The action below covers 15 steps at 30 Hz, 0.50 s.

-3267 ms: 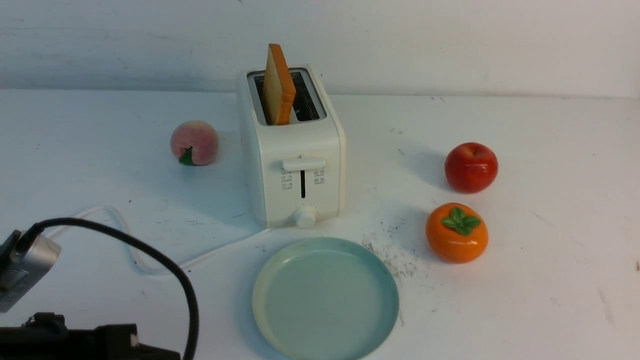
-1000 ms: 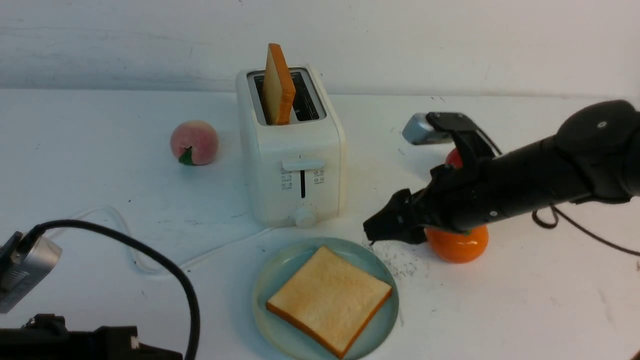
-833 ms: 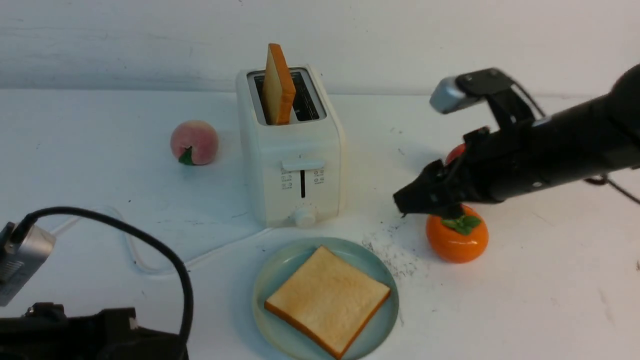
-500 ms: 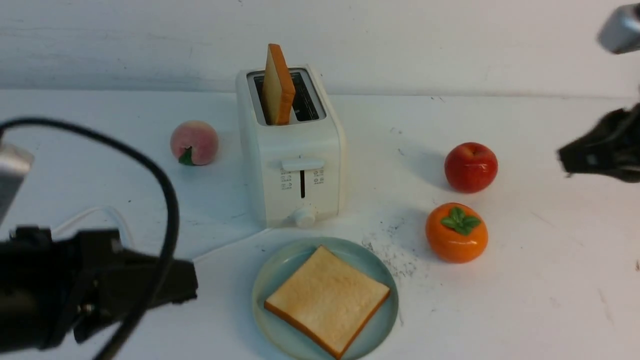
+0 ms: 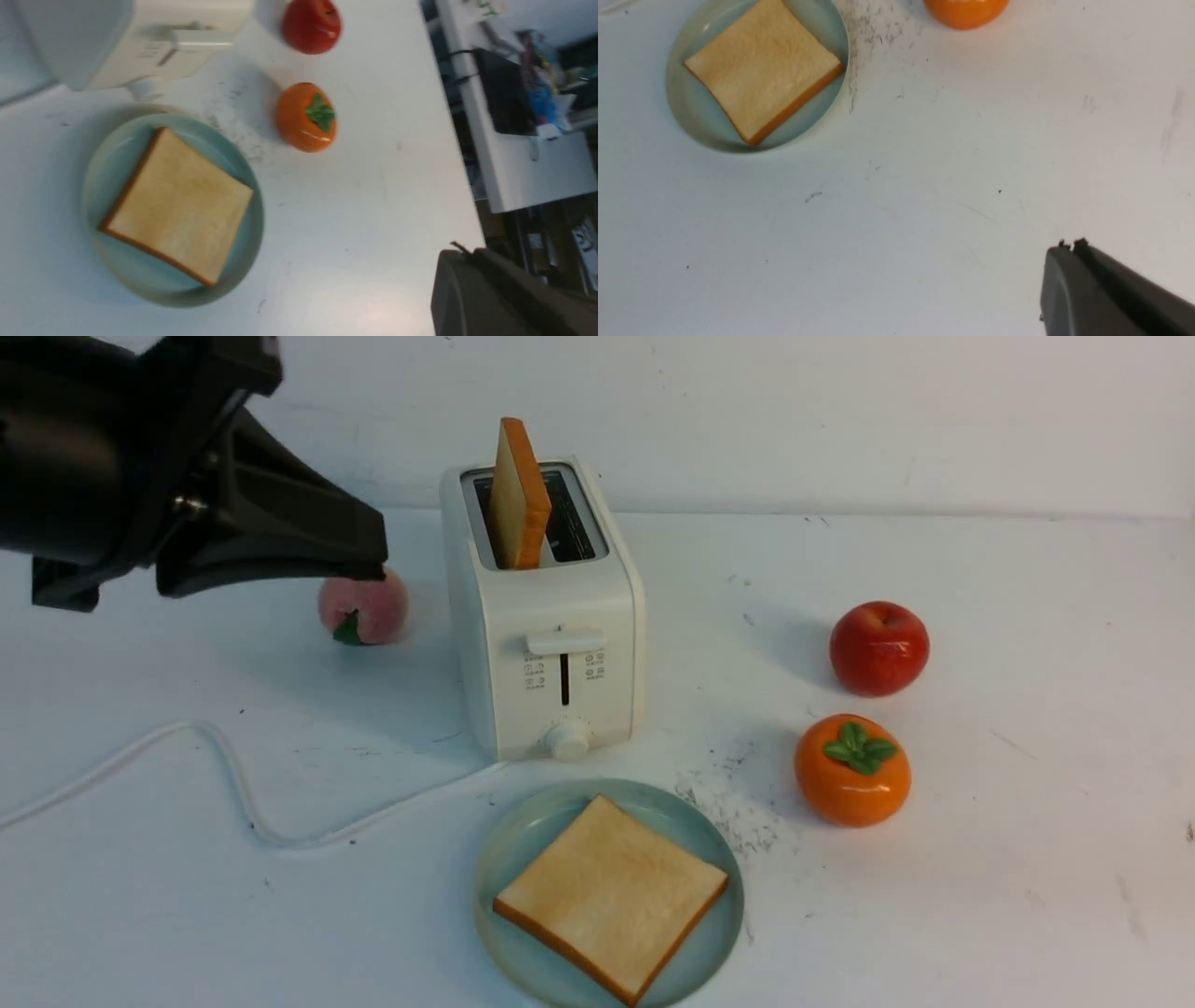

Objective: Take toasted bread from bread machine on white table place on plate.
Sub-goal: 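Reach for a toast slice standing in the toaster with the left gripper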

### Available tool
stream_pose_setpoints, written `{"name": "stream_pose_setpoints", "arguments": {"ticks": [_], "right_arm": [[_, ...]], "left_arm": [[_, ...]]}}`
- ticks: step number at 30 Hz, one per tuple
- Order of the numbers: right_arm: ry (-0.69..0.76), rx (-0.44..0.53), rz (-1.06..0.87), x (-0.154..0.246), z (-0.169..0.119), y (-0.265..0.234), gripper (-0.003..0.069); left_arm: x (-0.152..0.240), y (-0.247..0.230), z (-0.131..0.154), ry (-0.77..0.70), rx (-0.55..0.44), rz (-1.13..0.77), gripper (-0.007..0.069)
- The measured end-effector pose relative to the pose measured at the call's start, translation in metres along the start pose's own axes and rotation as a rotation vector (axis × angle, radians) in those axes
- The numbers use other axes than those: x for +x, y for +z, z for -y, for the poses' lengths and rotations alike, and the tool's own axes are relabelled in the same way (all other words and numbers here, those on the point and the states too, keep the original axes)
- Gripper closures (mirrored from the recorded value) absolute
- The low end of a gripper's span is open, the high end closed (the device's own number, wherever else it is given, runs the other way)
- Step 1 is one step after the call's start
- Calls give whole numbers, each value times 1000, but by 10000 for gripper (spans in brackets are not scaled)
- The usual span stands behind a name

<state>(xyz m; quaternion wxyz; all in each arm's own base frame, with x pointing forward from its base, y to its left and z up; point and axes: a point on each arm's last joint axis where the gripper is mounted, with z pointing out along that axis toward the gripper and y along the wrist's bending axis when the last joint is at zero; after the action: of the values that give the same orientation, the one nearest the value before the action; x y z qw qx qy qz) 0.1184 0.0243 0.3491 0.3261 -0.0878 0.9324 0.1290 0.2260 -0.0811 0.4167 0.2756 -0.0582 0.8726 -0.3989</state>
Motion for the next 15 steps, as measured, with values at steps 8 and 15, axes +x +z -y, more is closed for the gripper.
{"name": "stream_pose_setpoints", "arguments": {"ticks": [8, 15], "right_arm": [[12, 18, 33, 13, 3, 9, 670], [-35, 17, 36, 13, 2, 8, 667]], "left_arm": [[5, 81, 12, 30, -86, -192, 638], [-11, 137, 25, 87, -310, -146, 638]]}}
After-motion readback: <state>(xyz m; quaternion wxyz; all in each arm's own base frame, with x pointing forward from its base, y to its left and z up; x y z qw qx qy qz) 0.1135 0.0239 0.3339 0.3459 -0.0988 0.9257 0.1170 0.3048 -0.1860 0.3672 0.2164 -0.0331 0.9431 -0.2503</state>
